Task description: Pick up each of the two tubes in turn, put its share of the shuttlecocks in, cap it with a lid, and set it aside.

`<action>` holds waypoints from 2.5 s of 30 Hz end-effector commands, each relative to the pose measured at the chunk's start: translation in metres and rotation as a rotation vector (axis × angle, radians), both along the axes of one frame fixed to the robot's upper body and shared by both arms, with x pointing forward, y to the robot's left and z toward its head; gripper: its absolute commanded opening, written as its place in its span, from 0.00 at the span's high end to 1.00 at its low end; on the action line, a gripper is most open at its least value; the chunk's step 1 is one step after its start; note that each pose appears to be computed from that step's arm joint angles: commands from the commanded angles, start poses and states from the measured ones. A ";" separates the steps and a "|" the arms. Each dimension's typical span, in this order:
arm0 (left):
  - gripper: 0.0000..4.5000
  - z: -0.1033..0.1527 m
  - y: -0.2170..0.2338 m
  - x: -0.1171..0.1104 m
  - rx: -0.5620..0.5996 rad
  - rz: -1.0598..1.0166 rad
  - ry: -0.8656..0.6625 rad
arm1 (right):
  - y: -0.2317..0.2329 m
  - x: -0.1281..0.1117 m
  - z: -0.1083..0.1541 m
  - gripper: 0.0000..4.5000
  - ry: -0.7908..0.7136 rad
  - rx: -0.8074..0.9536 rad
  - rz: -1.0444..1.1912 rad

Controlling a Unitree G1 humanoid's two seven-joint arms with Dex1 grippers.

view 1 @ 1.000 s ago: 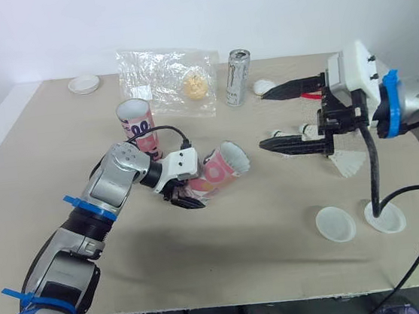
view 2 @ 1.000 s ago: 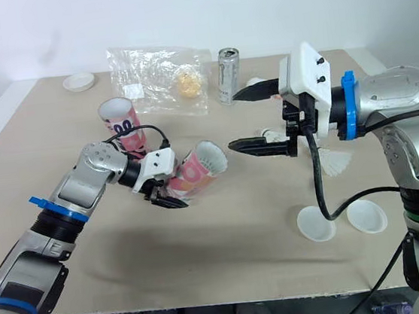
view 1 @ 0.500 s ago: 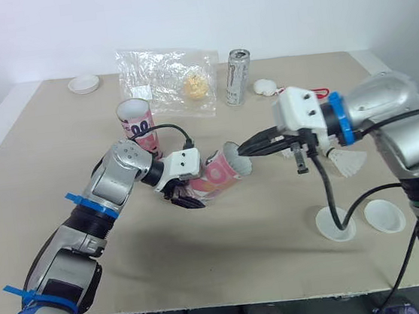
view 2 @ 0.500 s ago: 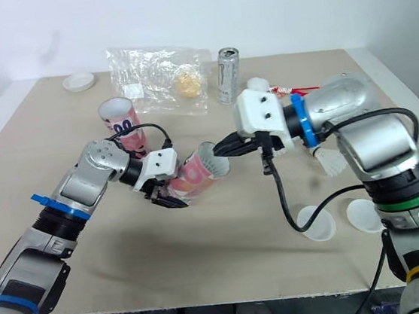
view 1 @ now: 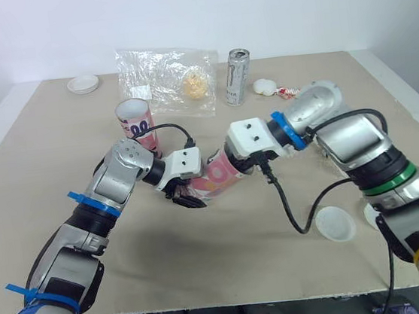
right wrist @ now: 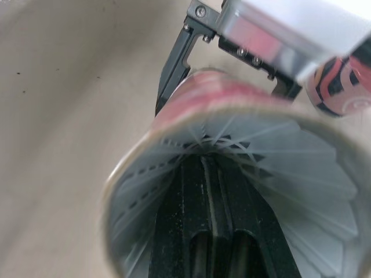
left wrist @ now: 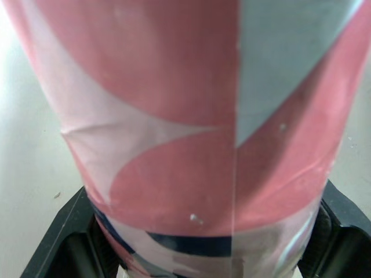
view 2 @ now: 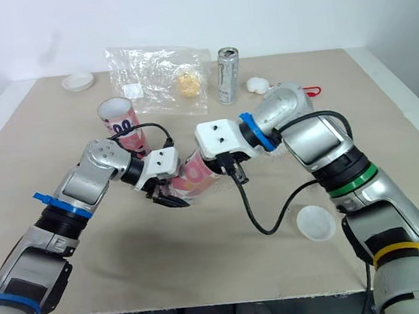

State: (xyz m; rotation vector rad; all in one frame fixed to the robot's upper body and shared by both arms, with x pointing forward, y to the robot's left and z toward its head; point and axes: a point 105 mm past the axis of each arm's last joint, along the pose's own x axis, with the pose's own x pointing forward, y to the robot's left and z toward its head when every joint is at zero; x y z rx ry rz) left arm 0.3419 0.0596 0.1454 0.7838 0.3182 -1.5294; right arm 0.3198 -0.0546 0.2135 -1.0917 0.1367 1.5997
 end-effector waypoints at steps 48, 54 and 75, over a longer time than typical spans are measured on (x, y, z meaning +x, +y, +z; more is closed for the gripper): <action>0.28 -0.002 -0.021 -0.011 -0.496 0.075 -0.016 | -0.127 -0.041 0.078 0.99 0.114 0.628 -0.642; 0.28 -0.015 -0.031 -0.024 -0.695 0.123 -0.071 | -0.156 -0.054 0.017 0.99 0.203 0.634 -0.889; 0.28 -0.068 -0.052 -0.049 -0.644 0.106 -0.002 | -0.215 -0.077 -0.063 0.02 0.257 0.231 -1.040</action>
